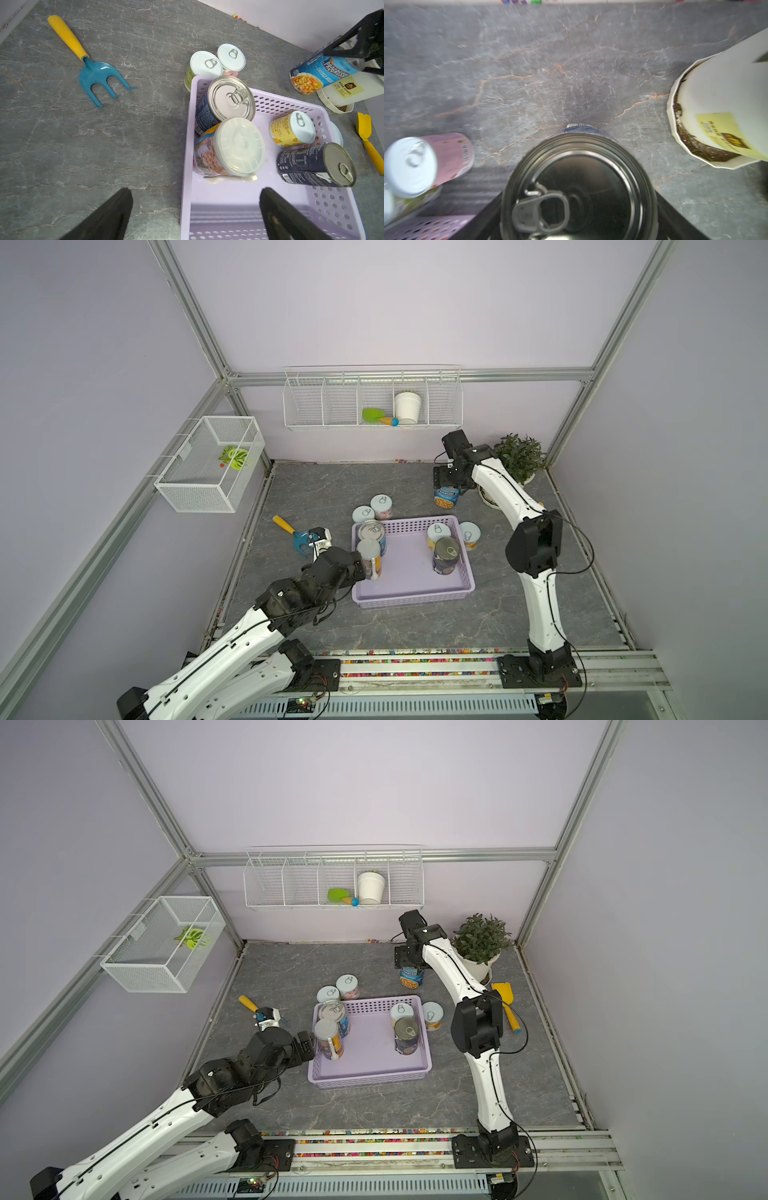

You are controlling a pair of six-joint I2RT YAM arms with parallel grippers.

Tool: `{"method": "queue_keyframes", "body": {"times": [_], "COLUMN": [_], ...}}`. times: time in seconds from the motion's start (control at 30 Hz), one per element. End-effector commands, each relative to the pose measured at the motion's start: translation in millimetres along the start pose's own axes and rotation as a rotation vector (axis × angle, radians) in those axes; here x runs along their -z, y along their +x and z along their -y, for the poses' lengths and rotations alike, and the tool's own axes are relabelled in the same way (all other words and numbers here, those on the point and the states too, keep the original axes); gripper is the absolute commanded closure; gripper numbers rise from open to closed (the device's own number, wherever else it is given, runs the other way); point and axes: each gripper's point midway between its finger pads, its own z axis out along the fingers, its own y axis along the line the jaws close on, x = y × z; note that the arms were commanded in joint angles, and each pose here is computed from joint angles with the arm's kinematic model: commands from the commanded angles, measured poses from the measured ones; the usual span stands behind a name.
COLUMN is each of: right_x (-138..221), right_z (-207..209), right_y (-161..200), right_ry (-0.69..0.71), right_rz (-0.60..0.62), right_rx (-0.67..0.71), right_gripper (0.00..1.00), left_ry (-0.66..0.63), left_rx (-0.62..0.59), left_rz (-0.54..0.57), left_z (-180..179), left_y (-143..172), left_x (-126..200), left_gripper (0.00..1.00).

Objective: Put the canned food in the basket
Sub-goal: Pick up the canned food from the center of the board, then place the canned food in the basket.

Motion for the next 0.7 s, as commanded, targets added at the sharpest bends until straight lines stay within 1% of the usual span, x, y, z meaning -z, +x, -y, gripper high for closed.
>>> {"method": "queue_keyframes", "body": {"times": [0.0, 0.13, 0.33, 0.5, 0.67], "right_x": [79, 111, 171, 214, 242], "right_z": [-6, -12, -31, -55, -80], "right_y": [-32, -25, -5, 29, 74], "right_ry": [-0.047, -0.066, -0.133, -0.21, -0.298], "right_rz": [0.174, 0.209, 0.319, 0.366, 0.392], "right_rx": [-0.008, 0.004, 0.053, 0.11, 0.185], "right_gripper": [0.44, 0.45, 0.45, 0.46, 0.47], "left_ry": [-0.004, 0.0, 0.005, 0.007, 0.005], "left_rx": [0.005, 0.006, 0.008, 0.011, 0.011], "left_rz": [0.007, 0.008, 0.011, 0.016, 0.017], "left_z": [-3, -2, -3, -4, -4], "left_y": [0, 0, 0, -1, -1], "left_x": [0, 0, 2, 4, 4], "left_gripper": [0.0, 0.0, 0.0, 0.0, 0.0]}}
